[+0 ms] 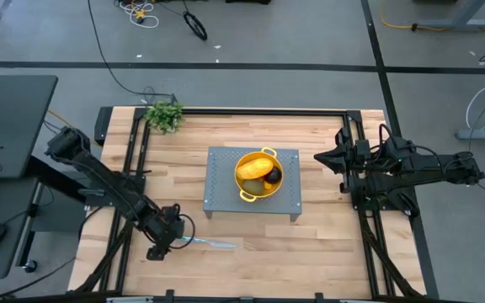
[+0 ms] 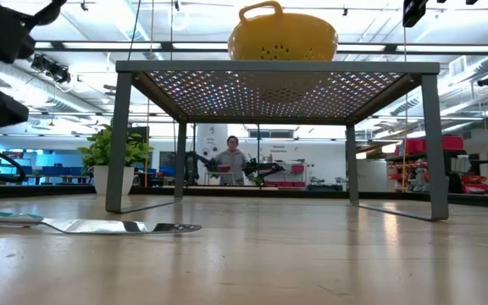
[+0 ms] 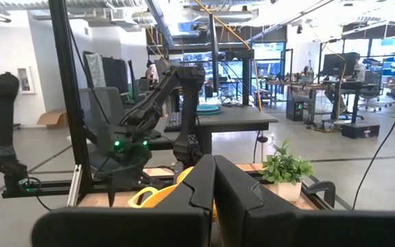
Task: Pick & Place Fruit
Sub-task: Put the knife on the shelf to the left of the strainer bowl
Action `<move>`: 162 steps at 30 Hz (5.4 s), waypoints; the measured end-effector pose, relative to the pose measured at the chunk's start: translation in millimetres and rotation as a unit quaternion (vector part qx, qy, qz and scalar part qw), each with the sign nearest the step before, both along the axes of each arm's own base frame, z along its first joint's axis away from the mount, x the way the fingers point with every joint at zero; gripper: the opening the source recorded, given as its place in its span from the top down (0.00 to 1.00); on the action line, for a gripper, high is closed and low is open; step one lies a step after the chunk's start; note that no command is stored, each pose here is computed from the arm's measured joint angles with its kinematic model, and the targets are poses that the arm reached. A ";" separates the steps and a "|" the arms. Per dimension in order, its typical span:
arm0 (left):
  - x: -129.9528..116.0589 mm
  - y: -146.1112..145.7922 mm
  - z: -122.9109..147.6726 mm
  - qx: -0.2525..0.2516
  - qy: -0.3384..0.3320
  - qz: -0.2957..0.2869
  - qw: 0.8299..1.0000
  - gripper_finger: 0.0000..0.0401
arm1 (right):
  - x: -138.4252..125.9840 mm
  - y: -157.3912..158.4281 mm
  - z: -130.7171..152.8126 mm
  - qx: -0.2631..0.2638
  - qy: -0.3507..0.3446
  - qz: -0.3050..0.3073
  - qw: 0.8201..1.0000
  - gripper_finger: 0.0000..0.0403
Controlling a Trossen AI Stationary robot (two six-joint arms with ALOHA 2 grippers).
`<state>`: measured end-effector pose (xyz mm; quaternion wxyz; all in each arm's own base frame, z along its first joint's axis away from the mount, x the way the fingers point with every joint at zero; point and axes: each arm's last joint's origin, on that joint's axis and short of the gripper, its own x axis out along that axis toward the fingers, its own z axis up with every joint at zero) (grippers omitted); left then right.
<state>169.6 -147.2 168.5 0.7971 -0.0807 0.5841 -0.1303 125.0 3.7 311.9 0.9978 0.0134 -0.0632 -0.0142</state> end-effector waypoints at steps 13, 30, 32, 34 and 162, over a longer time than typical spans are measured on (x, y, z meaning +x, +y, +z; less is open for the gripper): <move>18.5 -12.6 -9.5 0.091 0.043 0.012 0.995 0.24 | 0.0 0.0 -0.1 0.000 0.000 0.000 1.000 0.96; 20.3 -13.5 -8.5 0.106 0.019 0.027 0.994 0.34 | 0.3 0.0 -0.9 0.000 0.005 0.000 1.000 0.96; 19.6 -14.4 -8.5 0.107 0.018 0.024 0.994 0.35 | 0.2 0.0 -1.2 0.000 0.006 0.000 1.000 0.96; 19.2 -14.9 -8.5 0.109 0.016 0.021 0.994 0.36 | 0.3 0.0 -1.6 0.000 0.008 0.000 1.000 0.96; 29.5 -38.3 53.9 0.055 -0.009 -0.067 0.996 0.84 | -0.1 -1.8 -0.7 0.003 0.004 -0.030 1.000 0.96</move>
